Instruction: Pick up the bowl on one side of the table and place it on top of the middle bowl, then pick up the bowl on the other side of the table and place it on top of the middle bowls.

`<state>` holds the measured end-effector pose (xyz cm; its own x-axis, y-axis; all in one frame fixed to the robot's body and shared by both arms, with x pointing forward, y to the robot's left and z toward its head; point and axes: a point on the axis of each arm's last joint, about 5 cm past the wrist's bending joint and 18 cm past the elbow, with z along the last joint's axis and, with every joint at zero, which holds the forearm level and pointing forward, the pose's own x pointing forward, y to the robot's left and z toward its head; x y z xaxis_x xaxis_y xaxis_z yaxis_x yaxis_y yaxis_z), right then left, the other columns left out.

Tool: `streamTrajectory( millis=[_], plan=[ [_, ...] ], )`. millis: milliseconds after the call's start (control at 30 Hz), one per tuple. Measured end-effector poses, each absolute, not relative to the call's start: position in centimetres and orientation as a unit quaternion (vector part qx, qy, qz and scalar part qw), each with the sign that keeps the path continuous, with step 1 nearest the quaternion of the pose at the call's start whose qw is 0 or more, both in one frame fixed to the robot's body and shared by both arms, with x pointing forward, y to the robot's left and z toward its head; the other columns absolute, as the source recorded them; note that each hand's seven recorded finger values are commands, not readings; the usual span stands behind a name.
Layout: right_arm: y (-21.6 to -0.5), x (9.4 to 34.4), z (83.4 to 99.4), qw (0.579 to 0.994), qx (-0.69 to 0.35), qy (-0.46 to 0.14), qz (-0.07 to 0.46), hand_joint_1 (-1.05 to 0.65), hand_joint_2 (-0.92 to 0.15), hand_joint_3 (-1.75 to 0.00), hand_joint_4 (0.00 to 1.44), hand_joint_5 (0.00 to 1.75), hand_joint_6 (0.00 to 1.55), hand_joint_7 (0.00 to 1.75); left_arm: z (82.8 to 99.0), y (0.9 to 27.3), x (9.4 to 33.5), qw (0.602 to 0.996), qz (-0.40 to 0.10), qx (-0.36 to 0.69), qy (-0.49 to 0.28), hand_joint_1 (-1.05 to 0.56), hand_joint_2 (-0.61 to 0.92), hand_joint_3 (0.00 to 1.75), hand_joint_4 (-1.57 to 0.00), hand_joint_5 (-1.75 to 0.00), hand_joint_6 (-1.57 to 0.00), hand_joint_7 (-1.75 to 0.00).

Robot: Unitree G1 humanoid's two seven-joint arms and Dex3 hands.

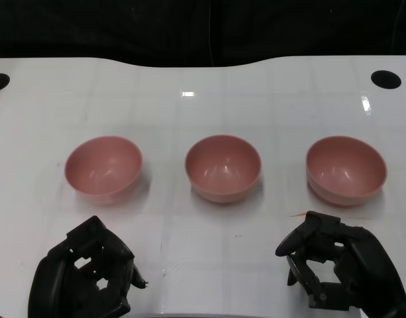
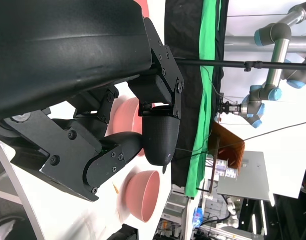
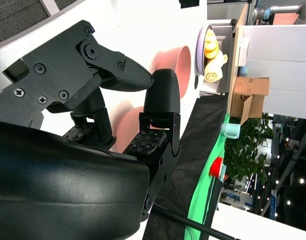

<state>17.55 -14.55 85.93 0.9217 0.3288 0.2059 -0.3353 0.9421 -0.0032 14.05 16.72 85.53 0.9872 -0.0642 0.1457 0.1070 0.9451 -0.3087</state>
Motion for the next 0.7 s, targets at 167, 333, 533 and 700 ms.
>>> streamTrajectory(
  millis=[167,333,533,700],
  plan=[
    [-14.55,17.56,85.91,0.98,0.016,-0.101,0.169,-0.2,-0.47,-1.07,0.78,1.51,0.84,1.1,85.53,16.72,14.06,0.984,-0.044,-0.16,-0.067,-0.13,0.49,1.11,-0.82,-1.64,-0.79,-1.47],
    [-14.55,17.56,85.9,0.98,0.017,-0.099,0.169,-0.19,-0.47,-1.09,0.76,1.52,0.83,1.11,85.53,16.73,14.07,0.984,-0.044,-0.16,-0.067,-0.13,0.5,1.1,-0.82,-1.64,-0.79,-1.48],
    [-14.54,17.58,85.93,0.981,0.017,-0.097,0.169,-0.19,-0.48,-1.05,0.75,1.5,0.82,1.07,85.54,16.72,14.08,0.984,-0.044,-0.159,-0.068,-0.13,0.49,1.11,-0.82,-1.64,-0.79,-1.47],
    [-14.55,17.61,85.93,0.981,0.022,-0.093,0.167,-0.16,-0.52,-0.98,0.74,1.47,0.82,0.98,85.55,16.73,14.1,0.984,-0.044,-0.159,-0.068,-0.13,0.48,1.12,-0.83,-1.64,-0.8,-1.47]
  ],
)
